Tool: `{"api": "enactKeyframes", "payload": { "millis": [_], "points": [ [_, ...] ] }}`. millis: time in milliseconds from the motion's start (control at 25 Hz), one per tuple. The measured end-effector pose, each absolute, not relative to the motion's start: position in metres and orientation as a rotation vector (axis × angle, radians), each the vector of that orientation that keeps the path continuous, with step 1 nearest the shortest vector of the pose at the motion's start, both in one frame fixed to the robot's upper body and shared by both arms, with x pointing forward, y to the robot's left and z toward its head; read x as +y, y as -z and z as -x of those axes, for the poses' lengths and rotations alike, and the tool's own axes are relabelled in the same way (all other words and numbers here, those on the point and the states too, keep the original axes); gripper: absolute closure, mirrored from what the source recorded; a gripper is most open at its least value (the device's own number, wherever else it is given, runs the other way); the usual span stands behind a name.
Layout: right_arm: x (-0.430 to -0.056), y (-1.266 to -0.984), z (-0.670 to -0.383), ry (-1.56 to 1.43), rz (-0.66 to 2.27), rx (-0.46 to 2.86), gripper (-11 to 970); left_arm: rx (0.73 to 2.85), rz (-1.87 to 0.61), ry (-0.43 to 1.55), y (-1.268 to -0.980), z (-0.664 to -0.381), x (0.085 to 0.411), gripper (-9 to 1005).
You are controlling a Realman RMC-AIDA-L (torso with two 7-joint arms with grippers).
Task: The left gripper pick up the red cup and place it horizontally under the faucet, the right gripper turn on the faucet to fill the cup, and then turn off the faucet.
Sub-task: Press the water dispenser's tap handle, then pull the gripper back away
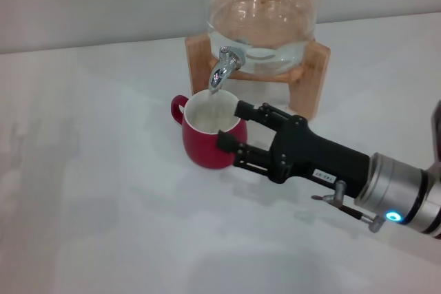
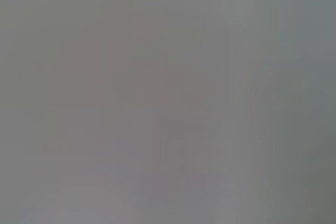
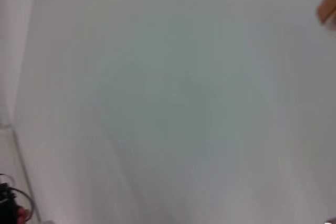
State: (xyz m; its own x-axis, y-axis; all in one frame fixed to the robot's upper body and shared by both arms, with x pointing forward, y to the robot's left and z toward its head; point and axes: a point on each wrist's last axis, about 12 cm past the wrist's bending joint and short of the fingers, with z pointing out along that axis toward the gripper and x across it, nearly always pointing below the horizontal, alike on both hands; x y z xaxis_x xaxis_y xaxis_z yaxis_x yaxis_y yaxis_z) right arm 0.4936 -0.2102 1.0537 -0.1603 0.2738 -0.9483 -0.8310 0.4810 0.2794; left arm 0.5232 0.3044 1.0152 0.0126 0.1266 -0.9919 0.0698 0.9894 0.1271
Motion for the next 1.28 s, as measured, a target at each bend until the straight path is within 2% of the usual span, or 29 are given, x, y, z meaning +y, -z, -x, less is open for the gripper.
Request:
{"api": "enactKeyframes", "payload": {
  "millis": [520, 880, 1280],
  "points": [
    [-0.183, -1.063, -0.497, -1.118, 0.611, 1.373, 182, 1.559, -0.154, -0.042, -1.015, -0.523, 0.303, 372],
    [-0.163, -1.072, -0.521, -1.069, 0.660, 1.400, 181, 1.558, -0.161, -0.036, -1.015, -0.524, 0.301, 372],
    [-0.161, -1.075, -0.533, -1.031, 0.666, 1.419, 181, 1.556, -0.161, -0.025, -1.015, -0.524, 0.299, 372]
  ]
}}
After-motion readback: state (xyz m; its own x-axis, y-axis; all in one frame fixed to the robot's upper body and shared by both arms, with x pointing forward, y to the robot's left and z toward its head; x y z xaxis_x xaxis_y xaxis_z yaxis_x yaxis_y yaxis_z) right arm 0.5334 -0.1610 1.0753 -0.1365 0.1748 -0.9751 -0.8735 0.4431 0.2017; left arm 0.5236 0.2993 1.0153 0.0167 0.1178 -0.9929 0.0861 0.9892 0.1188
